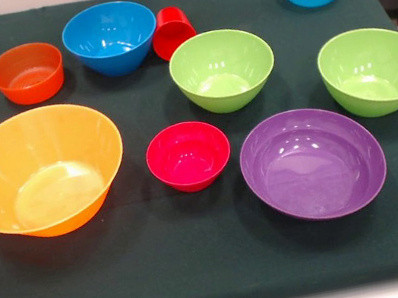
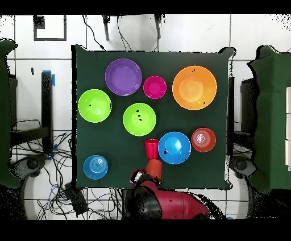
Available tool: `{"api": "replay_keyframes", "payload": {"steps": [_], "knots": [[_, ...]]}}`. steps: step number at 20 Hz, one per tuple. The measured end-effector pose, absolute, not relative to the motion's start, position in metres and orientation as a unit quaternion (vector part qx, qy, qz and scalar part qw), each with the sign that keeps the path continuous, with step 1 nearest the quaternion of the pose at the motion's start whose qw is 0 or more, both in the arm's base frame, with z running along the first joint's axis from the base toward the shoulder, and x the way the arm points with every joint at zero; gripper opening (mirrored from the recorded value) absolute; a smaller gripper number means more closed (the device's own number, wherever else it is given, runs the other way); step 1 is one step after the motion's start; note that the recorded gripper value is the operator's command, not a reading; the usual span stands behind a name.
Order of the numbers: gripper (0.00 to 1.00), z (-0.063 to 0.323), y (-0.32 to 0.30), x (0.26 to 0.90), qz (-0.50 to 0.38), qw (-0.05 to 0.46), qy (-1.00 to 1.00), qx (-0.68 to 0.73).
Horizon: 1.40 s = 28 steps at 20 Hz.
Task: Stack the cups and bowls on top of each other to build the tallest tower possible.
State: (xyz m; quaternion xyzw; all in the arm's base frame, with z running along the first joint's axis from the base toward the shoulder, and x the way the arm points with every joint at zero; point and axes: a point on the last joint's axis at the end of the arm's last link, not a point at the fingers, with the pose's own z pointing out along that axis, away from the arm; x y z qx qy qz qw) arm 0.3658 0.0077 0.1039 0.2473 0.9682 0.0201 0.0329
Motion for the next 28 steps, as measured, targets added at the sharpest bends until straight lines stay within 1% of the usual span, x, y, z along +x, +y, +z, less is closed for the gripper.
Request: {"api": "replay_keyframes", "payload": {"steps": [5,10,22,28], "knots": [[0.00,0.106,-0.010,0.378,0.023,0.006,0.966,0.259],[0.00,0.108,-0.029,0.404,0.025,-0.002,0.964,0.265],[0.00,0.116,-0.048,0.461,0.026,0.022,0.966,0.258],[0.00,0.123,-0.056,0.482,0.028,0.024,0.966,0.256]]}}
